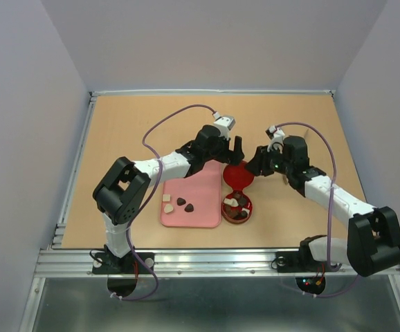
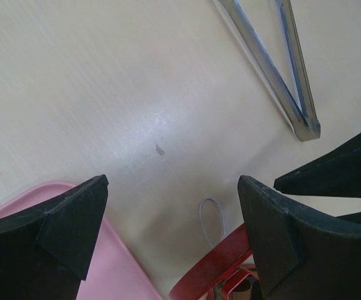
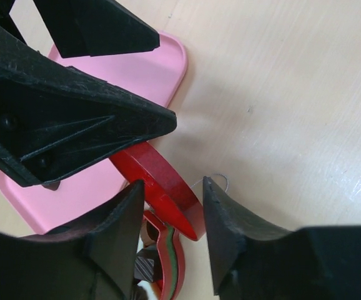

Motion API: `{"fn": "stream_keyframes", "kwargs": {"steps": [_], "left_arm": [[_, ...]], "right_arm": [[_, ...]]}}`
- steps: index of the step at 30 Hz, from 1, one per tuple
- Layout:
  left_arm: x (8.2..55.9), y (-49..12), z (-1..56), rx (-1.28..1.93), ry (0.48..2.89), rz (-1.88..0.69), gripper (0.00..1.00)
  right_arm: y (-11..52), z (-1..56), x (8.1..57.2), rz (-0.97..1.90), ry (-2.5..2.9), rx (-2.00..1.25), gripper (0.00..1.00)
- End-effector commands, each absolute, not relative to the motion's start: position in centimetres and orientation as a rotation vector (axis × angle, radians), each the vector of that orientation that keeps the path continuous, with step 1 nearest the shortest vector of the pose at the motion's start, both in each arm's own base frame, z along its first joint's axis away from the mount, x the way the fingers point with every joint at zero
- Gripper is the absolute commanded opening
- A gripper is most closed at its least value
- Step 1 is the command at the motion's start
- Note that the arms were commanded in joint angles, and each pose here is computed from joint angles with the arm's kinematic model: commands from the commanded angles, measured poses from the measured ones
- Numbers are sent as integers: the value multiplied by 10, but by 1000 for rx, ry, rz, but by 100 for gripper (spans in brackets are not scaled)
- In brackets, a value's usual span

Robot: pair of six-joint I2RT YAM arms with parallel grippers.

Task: Pack the chocolate

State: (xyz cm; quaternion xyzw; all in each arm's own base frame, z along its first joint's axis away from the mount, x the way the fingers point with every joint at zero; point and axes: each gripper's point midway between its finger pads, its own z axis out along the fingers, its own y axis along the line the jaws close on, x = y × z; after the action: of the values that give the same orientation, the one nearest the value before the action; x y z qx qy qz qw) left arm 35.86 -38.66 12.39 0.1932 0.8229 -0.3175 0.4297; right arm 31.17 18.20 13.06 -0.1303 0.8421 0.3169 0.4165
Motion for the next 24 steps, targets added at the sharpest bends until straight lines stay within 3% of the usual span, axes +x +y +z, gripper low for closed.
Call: {"fn": "stream_keyframes", "kwargs": {"steps": [1,10,19,24], "left_arm": [[351,-389,161,501,1970,-846,97],[346,-388,169,501,1951,-869,96],[346,-379,161,499,1963,-826,96],[353,-378,154,506,1967,-775,96]], "right_arm": [[180,123,310,750,2111,-345,50],[173,131,306,681,2091,-303,58],[179,134,291,634,2151,-275,58],[165,121,271,530,2308,-101,54]]}}
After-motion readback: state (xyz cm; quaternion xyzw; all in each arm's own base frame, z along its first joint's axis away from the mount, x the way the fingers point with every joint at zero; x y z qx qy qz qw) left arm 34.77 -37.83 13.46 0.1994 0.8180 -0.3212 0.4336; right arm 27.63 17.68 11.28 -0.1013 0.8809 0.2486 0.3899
